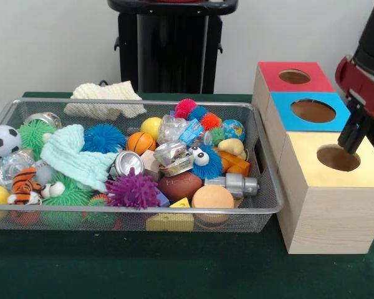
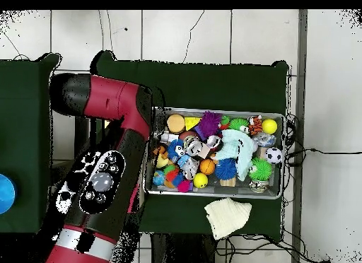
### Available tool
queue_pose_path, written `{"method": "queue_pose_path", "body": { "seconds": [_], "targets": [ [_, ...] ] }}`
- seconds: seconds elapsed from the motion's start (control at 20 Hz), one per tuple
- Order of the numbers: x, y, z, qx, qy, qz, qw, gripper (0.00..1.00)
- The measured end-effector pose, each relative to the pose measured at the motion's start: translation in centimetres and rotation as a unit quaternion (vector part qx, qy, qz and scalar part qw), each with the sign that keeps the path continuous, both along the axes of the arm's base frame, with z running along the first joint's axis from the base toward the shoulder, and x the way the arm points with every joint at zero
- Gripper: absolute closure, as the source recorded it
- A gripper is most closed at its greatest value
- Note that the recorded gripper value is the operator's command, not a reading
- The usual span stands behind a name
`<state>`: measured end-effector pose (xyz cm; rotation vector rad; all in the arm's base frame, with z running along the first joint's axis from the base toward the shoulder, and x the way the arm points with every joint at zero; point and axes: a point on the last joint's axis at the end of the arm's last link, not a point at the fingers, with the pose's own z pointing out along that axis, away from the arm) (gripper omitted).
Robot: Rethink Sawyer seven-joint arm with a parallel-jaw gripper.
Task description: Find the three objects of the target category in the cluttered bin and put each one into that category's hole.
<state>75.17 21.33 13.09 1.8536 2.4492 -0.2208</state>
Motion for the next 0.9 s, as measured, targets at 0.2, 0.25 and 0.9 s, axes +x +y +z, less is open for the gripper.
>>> {"method": "queue_pose_path", "body": {
  "seconds": [0.2,0.25,0.9],
  "targets": [
    [2.0,-1.9,3.2,0.007,-0.003,-0.009,0.9999,1.0],
    [2.5,-2.7,4.0,0.009,-0.003,-0.013,0.9999,1.0],
    [7.5,-19.2,11.7,-0.022,-0.048,-0.061,0.9967,1.0]
  ]
}}
